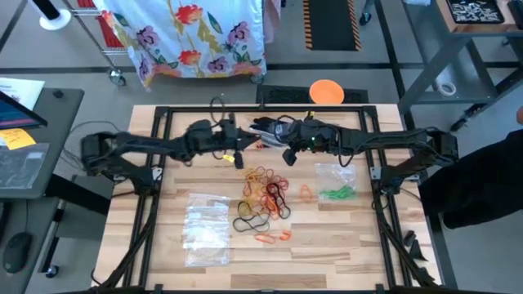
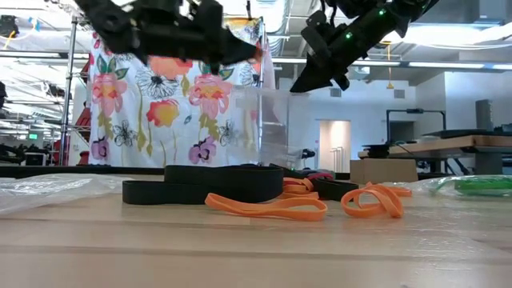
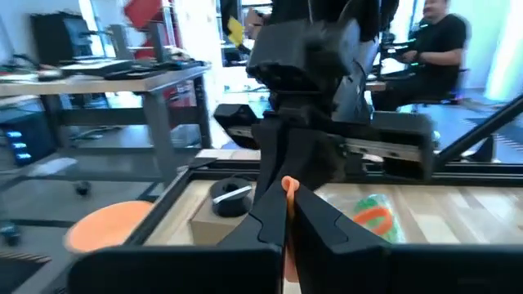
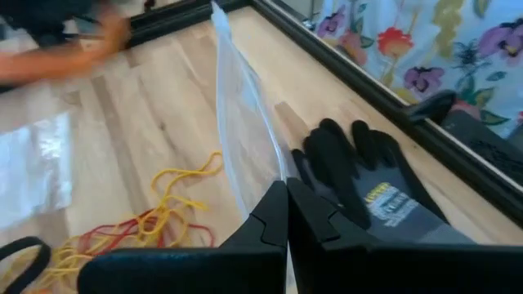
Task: Sort rubber bands
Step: Put the orange rubber band into the transparent zip bag
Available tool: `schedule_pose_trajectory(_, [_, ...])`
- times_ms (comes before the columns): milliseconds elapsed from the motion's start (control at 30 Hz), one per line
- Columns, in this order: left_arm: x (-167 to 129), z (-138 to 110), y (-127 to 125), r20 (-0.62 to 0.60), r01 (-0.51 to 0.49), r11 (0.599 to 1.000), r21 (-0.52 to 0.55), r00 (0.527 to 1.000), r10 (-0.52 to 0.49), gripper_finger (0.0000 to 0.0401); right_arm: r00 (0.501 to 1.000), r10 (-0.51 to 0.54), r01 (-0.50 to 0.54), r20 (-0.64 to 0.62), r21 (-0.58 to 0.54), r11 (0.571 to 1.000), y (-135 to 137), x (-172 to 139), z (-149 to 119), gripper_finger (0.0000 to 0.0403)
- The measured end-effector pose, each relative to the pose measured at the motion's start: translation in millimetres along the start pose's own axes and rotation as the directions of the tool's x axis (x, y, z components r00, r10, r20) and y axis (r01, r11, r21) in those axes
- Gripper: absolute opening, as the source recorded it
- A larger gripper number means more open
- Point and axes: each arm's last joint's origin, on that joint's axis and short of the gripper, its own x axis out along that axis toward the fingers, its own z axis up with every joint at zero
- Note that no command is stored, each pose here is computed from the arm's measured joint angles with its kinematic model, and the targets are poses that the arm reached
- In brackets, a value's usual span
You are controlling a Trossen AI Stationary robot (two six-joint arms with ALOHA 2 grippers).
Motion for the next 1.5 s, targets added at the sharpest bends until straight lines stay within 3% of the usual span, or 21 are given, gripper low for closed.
schedule_pose_trajectory(233, [33,-5,6,-0.066,0.079,0.996,-0.039,0.994,-0.082,0.0,1.0,0.008,-0.008,-0.008,0.003,1.0,2,0,-1,0.0])
schedule_pose_trajectory(467, [34,-18,8,-0.201,-0.045,0.999,0.022,0.978,0.048,0.0,1.0,0.008,-0.008,-0.009,0.003,1.0,1,0,-1,0.0])
schedule_pose_trajectory(1000, [31,-29,10,-0.329,-0.157,0.988,0.0,0.933,0.148,0.0,0.998,0.04,-0.043,0.054,0.056,0.998,5,-1,5,0.0])
schedule_pose_trajectory(1200, [32,-24,21,-0.34,-0.241,0.96,-0.146,0.923,0.18,0.0,0.995,0.084,-0.086,0.044,0.036,0.996,17,-4,2,0.0])
schedule_pose_trajectory(1333, [36,-18,26,-0.375,-0.301,0.91,-0.286,0.909,0.182,0.0,0.994,0.097,-0.098,0.042,0.028,0.995,22,-5,1,0.0])
schedule_pose_trajectory(1500, [41,-7,27,-0.354,-0.288,0.852,-0.437,0.926,0.132,0.0003,0.995,0.088,-0.09,0.044,0.033,0.995,19,-4,2,0.0])
